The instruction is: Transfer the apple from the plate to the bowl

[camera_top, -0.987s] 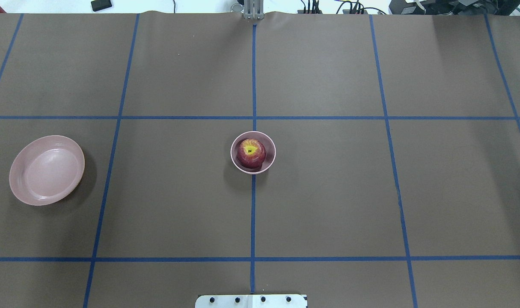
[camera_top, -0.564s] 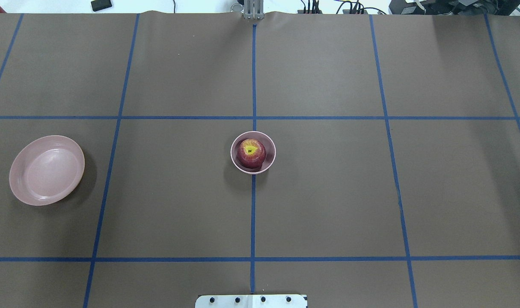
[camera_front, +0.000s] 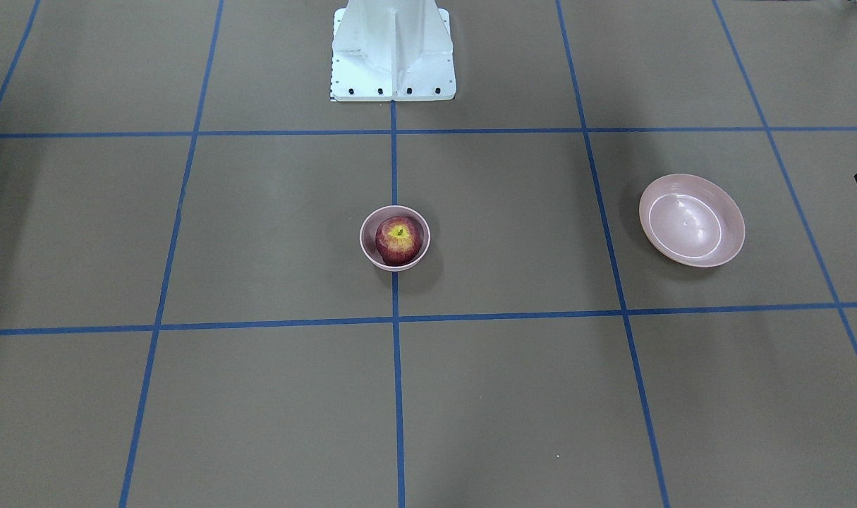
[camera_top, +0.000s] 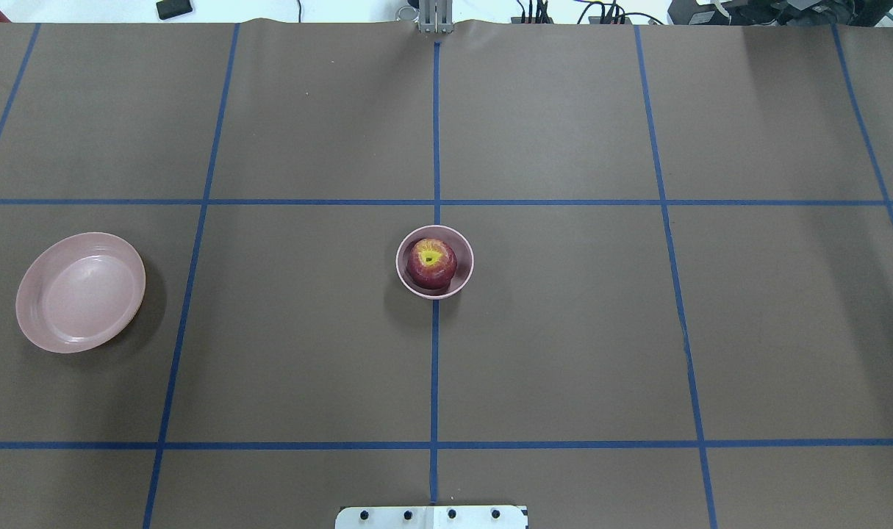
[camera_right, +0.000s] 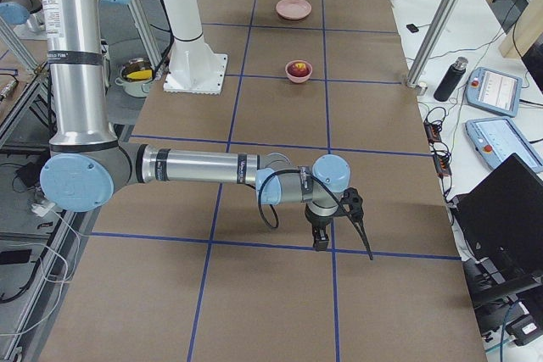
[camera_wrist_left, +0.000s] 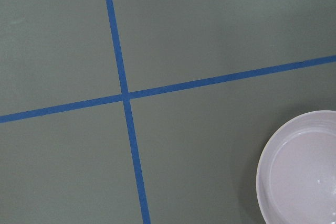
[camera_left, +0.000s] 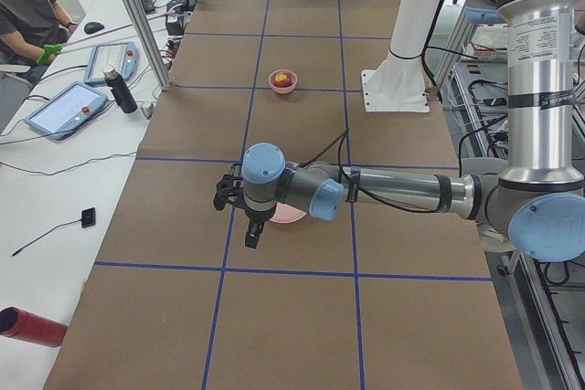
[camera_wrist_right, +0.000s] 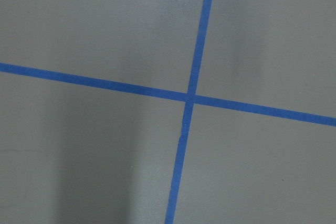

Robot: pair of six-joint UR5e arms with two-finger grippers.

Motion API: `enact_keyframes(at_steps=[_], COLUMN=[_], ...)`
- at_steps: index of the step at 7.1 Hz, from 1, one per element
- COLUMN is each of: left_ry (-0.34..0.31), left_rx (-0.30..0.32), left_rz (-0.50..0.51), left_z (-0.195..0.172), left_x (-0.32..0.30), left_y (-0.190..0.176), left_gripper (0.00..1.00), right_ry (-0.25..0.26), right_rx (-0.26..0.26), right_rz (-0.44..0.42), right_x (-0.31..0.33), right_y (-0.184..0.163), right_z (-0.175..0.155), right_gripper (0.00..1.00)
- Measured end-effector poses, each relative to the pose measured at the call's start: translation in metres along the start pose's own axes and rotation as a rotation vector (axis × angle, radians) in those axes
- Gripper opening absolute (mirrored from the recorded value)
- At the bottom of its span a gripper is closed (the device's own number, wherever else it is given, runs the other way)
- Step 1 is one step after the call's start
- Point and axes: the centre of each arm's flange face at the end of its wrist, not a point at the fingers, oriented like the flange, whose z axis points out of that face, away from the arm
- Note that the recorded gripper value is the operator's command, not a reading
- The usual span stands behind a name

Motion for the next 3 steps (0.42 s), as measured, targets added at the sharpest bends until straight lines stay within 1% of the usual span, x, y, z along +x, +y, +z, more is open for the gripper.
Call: enact_keyframes(at_steps=[3], left_ry=[0.001], left_rx=[0.005], left_rz=[0.006], left_z=[-0.0001], left_x=[0.0009], left_y=[-0.0036], left_gripper=[0.98], right_ry=[0.001], right_rx=[-0.003], right_rz=[-0.002], right_x=[0.0011], right_y=[0.0005], right_z=[0.0011], right_gripper=[1.0])
